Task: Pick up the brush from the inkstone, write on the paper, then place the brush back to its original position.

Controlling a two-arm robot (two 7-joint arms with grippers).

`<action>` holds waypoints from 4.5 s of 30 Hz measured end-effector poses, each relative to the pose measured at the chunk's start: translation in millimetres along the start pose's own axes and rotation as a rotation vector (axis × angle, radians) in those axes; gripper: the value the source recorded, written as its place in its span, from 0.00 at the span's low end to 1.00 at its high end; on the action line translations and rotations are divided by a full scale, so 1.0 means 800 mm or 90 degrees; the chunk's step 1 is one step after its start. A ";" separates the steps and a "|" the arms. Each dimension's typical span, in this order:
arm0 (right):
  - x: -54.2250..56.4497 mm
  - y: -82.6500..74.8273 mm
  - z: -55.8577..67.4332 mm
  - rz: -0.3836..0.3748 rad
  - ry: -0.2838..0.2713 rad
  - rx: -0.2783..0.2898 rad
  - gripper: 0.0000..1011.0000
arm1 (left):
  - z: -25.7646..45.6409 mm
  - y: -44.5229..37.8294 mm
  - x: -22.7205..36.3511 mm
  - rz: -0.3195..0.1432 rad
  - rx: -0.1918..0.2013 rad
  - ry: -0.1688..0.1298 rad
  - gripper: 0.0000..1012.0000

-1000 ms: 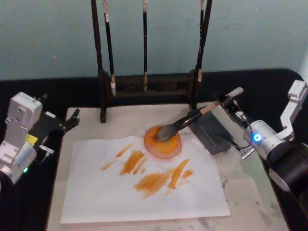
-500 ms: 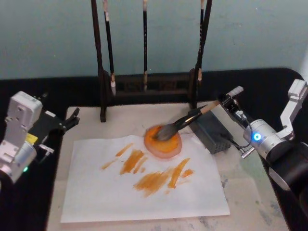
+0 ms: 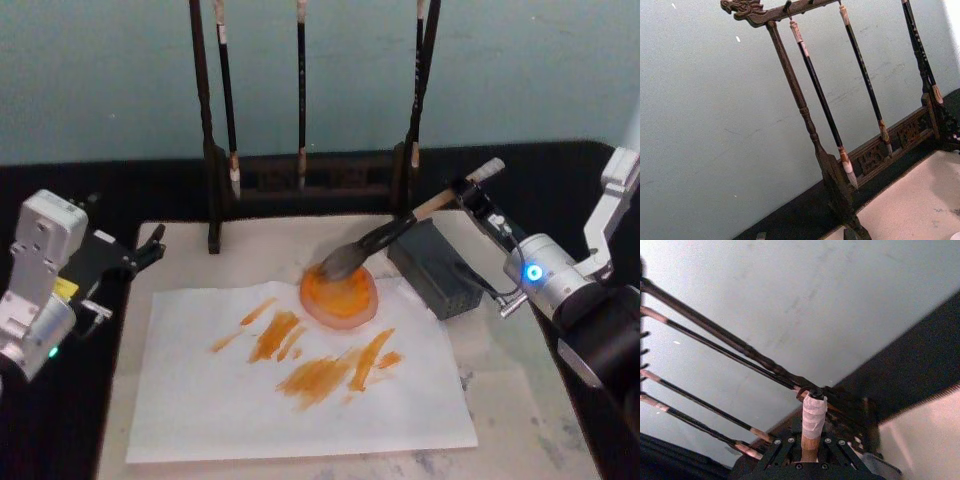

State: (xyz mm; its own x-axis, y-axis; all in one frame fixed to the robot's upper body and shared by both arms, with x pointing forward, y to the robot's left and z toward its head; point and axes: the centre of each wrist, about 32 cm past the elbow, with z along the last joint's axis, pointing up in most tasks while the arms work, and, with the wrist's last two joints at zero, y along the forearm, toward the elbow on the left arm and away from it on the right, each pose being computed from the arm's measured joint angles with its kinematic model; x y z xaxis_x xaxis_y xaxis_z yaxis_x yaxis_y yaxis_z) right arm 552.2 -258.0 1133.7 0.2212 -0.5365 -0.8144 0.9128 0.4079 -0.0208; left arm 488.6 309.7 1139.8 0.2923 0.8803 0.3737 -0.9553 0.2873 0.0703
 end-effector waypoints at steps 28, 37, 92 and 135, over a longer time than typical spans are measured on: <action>-0.067 -0.025 0.005 0.087 -0.403 0.022 0.15 | 0.0000 0.000 0.0000 0.000 0.000 0.000 0.99; -0.075 -0.033 0.006 0.113 -0.489 0.032 0.15 | 0.0000 0.000 0.0000 0.000 0.000 0.000 0.99; -0.097 -0.135 0.017 0.267 -0.631 -0.102 0.15 | 0.0000 0.000 0.0000 0.000 0.000 0.000 0.99; -0.092 -0.138 0.013 0.275 -0.627 -0.154 0.15 | 0.0000 0.000 0.0000 0.000 0.000 0.000 0.99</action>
State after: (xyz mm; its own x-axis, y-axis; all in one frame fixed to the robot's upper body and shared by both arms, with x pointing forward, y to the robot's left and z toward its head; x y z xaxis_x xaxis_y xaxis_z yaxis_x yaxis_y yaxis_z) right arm 438.9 -271.6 1202.0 0.7808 -0.6237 0.0365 0.6248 0.7794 -0.0462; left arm 488.6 309.7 1139.8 0.2923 0.8803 0.3737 -0.9552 0.2874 0.0703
